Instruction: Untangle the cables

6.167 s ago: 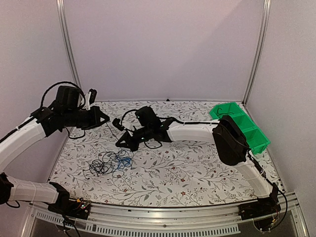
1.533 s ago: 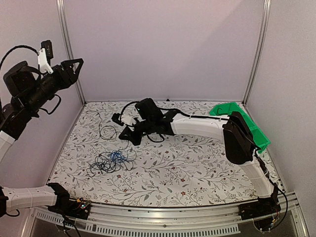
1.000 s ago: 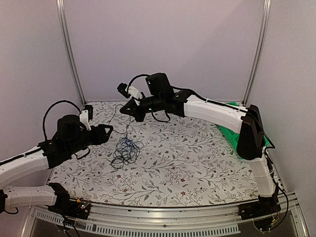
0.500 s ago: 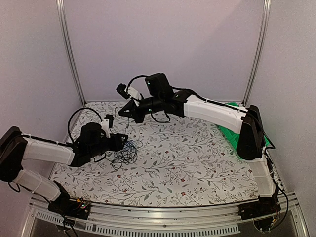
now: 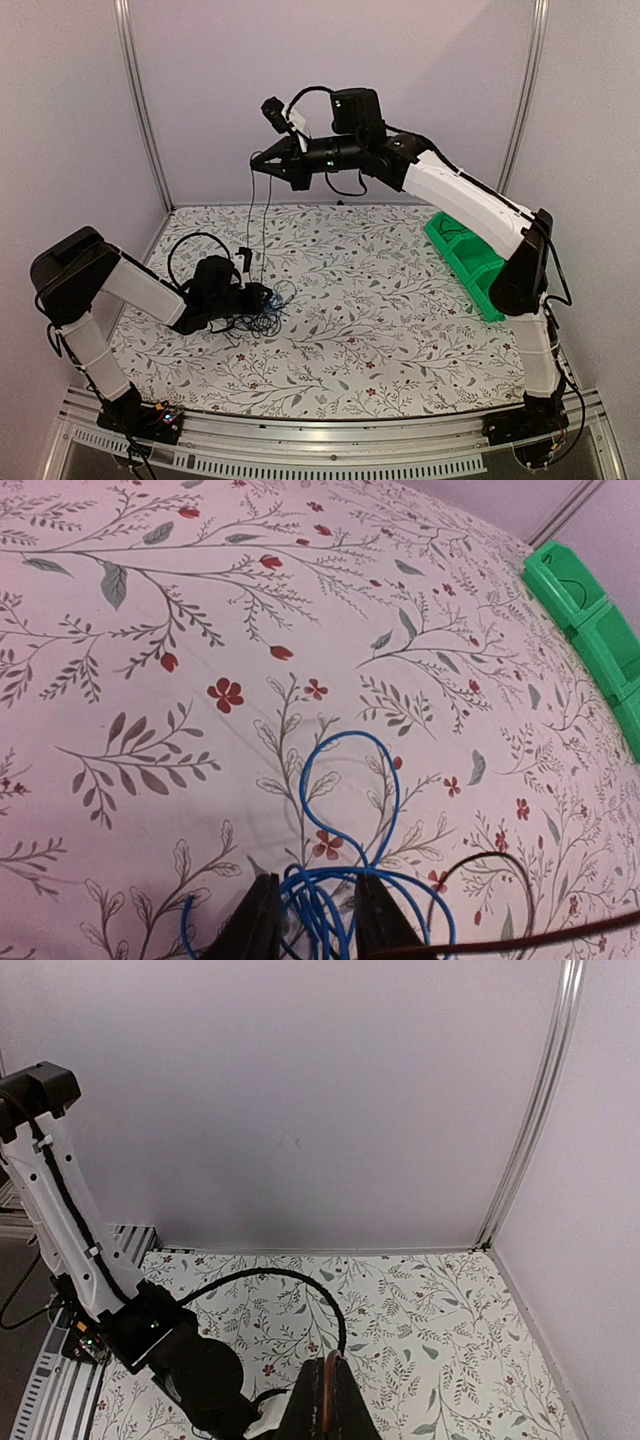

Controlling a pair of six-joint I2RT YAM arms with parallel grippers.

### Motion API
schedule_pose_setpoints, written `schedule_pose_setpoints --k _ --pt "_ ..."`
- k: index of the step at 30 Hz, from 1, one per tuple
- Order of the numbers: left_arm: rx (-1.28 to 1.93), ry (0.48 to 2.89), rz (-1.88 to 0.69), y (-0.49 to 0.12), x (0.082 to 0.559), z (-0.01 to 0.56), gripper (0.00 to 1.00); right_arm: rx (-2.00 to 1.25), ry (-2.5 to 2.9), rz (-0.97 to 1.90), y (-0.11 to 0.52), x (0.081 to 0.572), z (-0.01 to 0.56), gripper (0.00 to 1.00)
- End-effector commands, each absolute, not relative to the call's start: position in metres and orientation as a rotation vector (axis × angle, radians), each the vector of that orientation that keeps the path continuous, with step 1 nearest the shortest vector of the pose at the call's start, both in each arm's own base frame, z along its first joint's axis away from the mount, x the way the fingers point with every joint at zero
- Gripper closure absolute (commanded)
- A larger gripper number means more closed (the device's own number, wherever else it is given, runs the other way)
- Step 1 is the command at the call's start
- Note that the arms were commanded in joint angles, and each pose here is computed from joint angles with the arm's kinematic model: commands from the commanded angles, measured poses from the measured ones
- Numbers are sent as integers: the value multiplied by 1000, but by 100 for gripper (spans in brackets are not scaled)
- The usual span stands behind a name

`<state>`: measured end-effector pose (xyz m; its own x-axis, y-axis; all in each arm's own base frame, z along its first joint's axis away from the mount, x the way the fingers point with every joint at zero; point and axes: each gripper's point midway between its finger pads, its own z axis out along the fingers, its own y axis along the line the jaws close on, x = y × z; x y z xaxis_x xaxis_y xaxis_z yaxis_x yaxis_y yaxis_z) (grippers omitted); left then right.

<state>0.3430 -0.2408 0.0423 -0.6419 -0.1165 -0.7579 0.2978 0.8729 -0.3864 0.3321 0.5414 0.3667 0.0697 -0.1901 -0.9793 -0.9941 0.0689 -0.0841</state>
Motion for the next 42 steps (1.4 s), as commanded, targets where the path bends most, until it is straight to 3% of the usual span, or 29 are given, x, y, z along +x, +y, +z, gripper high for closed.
schedule_pose_setpoints --k 1,17,27,35,42 --pt "125 2254 -626 -242 335 30 77 -1272 1119 926 493 327 465 100" --pt "84 2409 -445 -197 305 -3 80 -1057 999 625 368 359 581 100" --pt "65 2501 -385 -181 284 -25 80 -902 1013 448 277 395 615 100" --pt "62 2470 -434 -184 282 -15 77 -911 1075 374 264 415 590 100" --pt "70 2402 -478 -197 293 16 64 -927 1201 352 257 438 538 100"
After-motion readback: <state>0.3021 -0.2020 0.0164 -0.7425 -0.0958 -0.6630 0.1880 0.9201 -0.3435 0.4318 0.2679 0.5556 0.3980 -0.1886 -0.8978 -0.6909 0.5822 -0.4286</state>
